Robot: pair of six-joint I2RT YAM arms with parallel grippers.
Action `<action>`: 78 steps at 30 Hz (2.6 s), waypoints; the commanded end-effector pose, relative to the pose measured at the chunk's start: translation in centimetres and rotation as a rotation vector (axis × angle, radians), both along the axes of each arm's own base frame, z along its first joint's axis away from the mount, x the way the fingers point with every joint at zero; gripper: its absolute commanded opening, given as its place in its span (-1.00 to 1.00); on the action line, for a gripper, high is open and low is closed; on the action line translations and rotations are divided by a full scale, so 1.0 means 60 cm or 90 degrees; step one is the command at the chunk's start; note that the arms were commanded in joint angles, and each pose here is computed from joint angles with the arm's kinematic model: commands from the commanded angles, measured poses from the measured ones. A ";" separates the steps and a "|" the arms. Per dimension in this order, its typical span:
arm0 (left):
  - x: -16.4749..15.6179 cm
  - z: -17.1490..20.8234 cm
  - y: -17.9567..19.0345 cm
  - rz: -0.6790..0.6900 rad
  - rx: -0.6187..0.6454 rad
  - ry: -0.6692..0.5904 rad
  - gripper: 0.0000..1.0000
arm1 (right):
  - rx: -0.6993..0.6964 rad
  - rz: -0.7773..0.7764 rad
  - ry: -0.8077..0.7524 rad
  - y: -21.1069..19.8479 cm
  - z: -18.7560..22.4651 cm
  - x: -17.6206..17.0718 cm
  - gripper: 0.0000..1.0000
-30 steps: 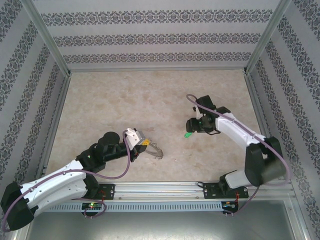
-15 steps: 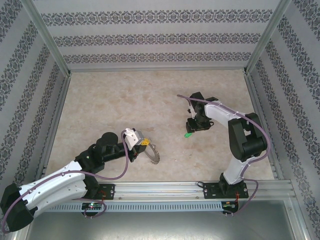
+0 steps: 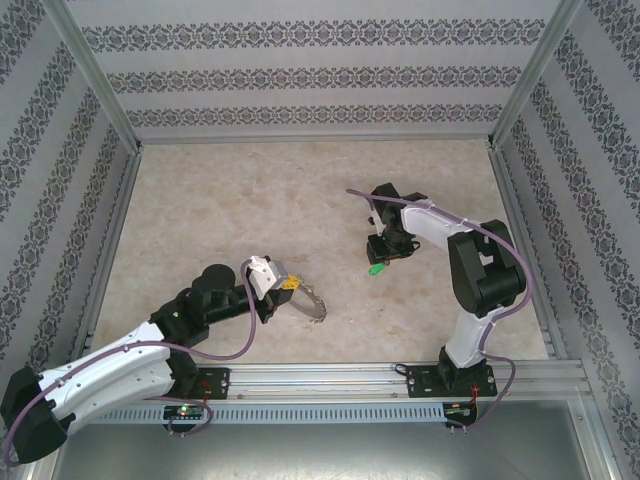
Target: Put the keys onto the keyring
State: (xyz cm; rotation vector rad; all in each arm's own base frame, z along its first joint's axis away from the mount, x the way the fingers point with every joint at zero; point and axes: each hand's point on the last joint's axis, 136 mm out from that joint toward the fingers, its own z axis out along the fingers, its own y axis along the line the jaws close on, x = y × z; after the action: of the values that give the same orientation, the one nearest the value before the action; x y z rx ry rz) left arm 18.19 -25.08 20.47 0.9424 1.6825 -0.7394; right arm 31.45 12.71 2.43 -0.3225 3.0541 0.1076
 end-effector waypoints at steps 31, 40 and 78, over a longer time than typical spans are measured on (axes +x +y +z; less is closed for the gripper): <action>-0.012 0.040 -0.005 -0.028 -0.061 -0.037 -1.00 | -0.059 0.005 -0.014 -0.023 0.010 -0.027 -0.33; -0.013 0.044 -0.005 -0.031 -0.064 -0.041 -1.00 | -0.071 0.015 0.006 -0.019 -0.003 -0.029 -0.34; -0.013 0.045 -0.002 -0.023 -0.061 -0.032 -1.00 | -0.040 0.084 -0.101 0.001 0.057 -0.028 -1.00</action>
State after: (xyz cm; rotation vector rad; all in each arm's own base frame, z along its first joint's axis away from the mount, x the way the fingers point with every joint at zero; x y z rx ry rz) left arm 17.24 -25.14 21.40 0.9560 1.6282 -0.7870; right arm 29.57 11.44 3.60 -0.4154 2.9895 -0.0486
